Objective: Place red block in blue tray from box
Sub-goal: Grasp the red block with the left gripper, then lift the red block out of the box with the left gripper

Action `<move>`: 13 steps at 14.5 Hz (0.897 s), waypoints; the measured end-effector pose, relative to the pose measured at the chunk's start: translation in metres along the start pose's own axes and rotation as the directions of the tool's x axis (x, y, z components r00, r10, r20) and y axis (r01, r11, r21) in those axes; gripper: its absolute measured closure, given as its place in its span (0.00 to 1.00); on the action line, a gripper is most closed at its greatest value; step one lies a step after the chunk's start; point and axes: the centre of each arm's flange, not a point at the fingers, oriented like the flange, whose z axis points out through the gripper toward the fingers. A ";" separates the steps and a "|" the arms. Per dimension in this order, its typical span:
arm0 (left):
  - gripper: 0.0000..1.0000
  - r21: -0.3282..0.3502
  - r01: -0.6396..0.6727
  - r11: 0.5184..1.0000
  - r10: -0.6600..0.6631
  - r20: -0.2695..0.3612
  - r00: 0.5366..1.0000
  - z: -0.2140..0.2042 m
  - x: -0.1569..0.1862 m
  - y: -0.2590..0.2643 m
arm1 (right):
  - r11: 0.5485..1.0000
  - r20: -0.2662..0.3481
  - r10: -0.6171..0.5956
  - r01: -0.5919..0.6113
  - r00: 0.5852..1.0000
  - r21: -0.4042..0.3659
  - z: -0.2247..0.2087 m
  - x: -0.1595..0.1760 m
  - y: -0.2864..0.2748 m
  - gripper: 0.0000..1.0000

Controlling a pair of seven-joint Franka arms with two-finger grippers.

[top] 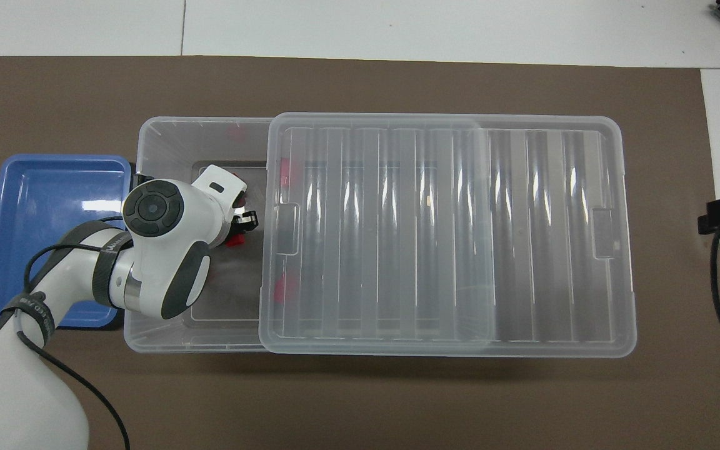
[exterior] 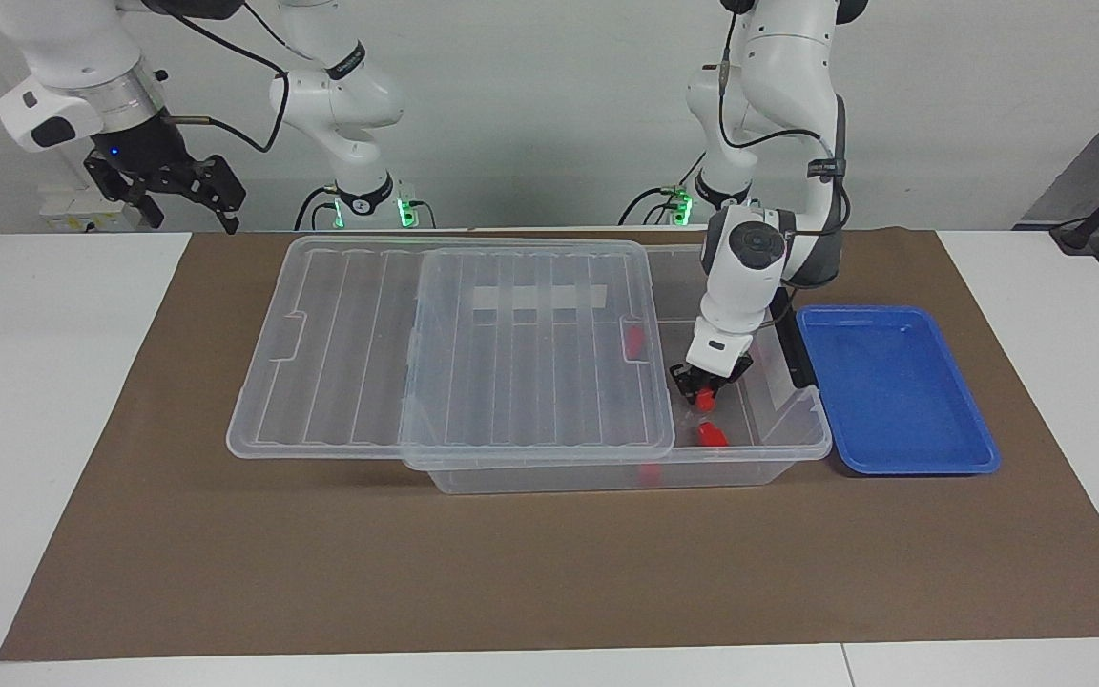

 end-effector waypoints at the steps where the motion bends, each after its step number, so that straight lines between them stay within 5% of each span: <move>1: 0.65 0.002 0.001 1.000 -0.001 0.008 1.000 -0.011 0.001 -0.001 | 1.000 0.000 0.001 -0.001 1.000 0.000 0.000 0.000 0.000 0.00; 13: 0.65 0.030 -0.001 1.000 -0.001 0.079 0.997 -0.164 0.014 -0.002 | 1.000 0.000 0.001 -0.001 1.000 0.000 0.000 0.000 0.001 0.00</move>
